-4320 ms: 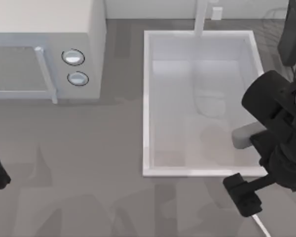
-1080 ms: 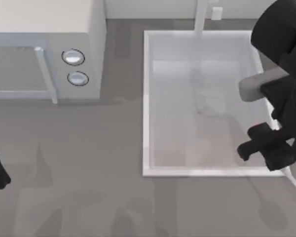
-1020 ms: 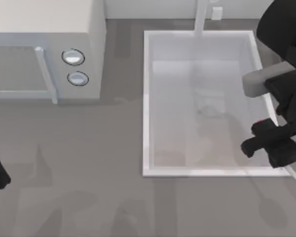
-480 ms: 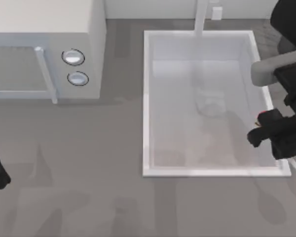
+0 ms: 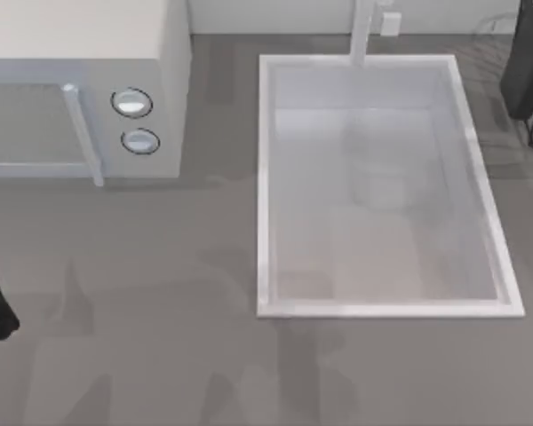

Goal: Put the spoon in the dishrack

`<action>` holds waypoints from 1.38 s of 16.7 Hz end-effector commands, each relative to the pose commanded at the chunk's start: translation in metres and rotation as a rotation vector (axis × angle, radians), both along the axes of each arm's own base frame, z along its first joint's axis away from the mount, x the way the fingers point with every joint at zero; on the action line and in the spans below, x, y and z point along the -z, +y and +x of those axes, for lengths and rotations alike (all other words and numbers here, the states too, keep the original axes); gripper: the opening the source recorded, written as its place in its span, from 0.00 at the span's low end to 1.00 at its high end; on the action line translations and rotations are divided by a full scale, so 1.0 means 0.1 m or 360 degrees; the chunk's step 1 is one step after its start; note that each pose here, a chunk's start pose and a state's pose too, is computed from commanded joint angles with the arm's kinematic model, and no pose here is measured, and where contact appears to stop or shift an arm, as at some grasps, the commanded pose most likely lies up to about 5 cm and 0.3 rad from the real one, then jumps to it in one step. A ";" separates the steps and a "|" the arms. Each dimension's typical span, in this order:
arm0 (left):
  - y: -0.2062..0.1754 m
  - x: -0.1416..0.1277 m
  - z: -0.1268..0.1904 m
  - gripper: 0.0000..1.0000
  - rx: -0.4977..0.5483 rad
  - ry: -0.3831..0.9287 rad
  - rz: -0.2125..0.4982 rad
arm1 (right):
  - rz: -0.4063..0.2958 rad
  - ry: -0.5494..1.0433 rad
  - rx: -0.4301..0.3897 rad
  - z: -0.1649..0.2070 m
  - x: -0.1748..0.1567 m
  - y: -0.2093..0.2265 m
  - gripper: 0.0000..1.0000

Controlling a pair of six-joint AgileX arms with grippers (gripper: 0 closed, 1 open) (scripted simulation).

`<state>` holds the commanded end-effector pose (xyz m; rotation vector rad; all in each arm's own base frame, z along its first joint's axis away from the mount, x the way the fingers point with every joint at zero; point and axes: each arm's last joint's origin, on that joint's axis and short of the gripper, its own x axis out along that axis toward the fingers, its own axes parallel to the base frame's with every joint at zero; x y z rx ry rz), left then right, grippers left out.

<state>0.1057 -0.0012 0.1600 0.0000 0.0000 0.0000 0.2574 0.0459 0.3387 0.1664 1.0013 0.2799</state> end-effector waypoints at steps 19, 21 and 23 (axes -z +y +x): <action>0.00 0.00 0.00 1.00 0.0000 0.0000 0.0000 | -0.0268 -0.1590 0.0460 -0.77 -0.81 -1.52 0.00; 0.00 0.00 0.00 1.00 0.0000 0.0000 0.0000 | -0.0267 -0.1589 0.0459 -0.67 -0.77 -1.56 0.00; 0.00 0.00 0.00 1.00 0.0000 0.0000 0.0000 | -0.0266 -0.1584 0.0463 -0.45 -0.67 -1.66 0.00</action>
